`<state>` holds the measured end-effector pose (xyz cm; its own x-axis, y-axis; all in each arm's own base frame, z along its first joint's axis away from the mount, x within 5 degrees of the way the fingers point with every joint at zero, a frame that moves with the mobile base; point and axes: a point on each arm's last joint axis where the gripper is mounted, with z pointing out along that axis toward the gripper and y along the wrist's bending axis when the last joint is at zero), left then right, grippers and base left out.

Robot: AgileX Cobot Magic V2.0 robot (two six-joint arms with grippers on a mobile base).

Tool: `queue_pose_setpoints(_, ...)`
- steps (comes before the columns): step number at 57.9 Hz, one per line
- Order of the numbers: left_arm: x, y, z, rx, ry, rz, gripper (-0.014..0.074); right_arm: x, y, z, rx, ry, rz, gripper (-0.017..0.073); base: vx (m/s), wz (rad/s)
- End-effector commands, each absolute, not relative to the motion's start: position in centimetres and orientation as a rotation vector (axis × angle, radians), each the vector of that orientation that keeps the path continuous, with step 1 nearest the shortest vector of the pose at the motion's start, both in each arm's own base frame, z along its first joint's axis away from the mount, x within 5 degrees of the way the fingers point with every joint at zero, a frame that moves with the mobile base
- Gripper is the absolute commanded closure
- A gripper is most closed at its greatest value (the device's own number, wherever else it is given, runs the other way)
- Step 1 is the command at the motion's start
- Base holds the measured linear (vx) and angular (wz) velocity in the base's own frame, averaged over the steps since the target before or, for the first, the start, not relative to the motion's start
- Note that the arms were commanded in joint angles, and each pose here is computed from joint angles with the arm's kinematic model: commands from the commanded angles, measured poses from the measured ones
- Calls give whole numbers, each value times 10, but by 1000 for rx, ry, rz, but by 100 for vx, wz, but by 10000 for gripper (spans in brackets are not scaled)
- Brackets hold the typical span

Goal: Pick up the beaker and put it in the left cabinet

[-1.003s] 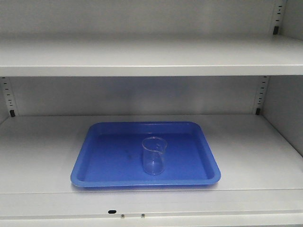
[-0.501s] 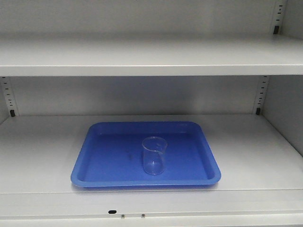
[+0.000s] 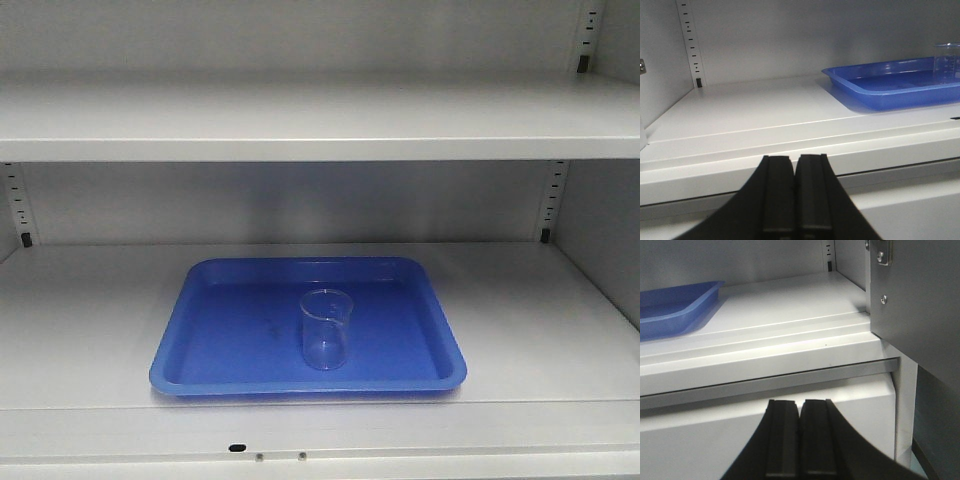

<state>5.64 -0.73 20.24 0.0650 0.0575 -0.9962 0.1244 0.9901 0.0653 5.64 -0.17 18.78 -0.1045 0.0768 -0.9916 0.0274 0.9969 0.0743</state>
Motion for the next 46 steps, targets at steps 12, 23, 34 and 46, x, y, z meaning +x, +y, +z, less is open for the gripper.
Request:
queue_pose_setpoints(12, 55, -7, 205, 129, 1423, -60, 592, 56, -1, 194, 60, 1590, 31, 568, 0, 0)
queue_pose_setpoints(23, 55, -7, 205, 129, 1423, -60, 592, 56, -1, 194, 60, 1590, 31, 568, 0, 0)
queue_pose_setpoints(34, 55, -7, 205, 129, 1423, -60, 592, 56, -1, 194, 60, 1590, 31, 568, 0, 0)
queue_pose_setpoints(46, 55, -7, 205, 129, 1423, -60, 592, 56, -1, 194, 60, 1590, 31, 568, 0, 0)
